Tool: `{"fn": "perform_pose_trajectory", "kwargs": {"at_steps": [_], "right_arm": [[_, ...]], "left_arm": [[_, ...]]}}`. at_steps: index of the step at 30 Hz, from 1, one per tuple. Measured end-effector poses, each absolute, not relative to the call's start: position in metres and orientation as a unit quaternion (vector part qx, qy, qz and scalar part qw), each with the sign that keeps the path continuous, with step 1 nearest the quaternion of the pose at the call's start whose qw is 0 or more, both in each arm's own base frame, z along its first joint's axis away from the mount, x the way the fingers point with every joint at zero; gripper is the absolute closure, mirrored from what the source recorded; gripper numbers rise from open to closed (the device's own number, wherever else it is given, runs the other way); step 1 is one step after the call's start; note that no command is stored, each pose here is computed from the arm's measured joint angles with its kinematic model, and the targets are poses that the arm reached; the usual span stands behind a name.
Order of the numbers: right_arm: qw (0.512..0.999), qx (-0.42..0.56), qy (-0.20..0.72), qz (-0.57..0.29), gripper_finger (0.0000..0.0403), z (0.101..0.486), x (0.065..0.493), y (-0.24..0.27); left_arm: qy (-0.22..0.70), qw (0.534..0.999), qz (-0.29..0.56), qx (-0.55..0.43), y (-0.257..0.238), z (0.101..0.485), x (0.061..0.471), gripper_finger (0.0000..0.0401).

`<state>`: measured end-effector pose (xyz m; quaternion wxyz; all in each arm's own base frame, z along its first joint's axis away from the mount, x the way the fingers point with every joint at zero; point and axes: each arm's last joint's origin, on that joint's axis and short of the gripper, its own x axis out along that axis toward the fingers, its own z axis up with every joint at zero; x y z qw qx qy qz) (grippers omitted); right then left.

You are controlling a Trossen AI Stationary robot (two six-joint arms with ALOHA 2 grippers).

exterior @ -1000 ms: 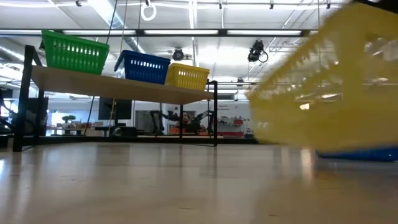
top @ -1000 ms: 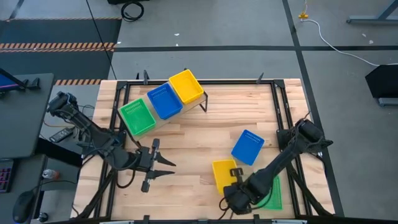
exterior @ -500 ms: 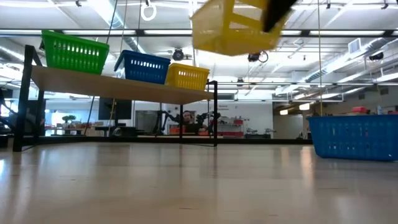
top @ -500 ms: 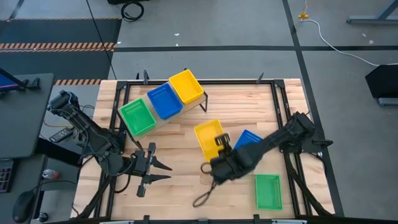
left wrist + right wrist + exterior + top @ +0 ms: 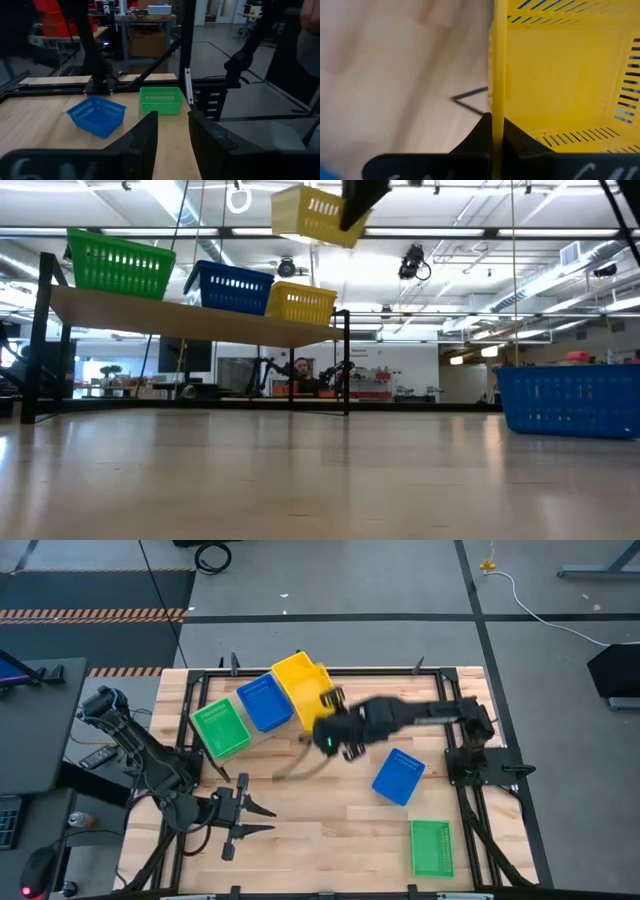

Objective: Stack baskets on shelf by color
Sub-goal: Stack the yellow basket on top of the yellow baskets on the shelf

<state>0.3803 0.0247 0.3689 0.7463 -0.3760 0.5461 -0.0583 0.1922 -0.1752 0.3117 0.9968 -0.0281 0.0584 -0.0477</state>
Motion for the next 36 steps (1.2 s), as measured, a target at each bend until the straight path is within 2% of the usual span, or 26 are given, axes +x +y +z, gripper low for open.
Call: {"fn": "perform_pose_trajectory", "kwargs": {"at_steps": [9, 18, 36], "right_arm": [[0.8, -0.333, 0.496, -0.055, 0.0392, 0.385, 0.391, -0.057], [0.845, -0.291, 0.449, -0.014, 0.0392, 0.389, 0.39, -0.099], [0.83, -0.292, 0.476, -0.003, 0.0359, 0.358, 0.391, -0.123]], "left_arm": [[0.053, 0.999, 0.01, -0.005, -0.173, 0.31, 0.194, 0.0284], [0.056, 0.998, 0.04, -0.003, -0.172, 0.305, 0.2, 0.0284], [0.057, 0.997, 0.04, -0.022, -0.171, 0.305, 0.201, 0.0284]]}}
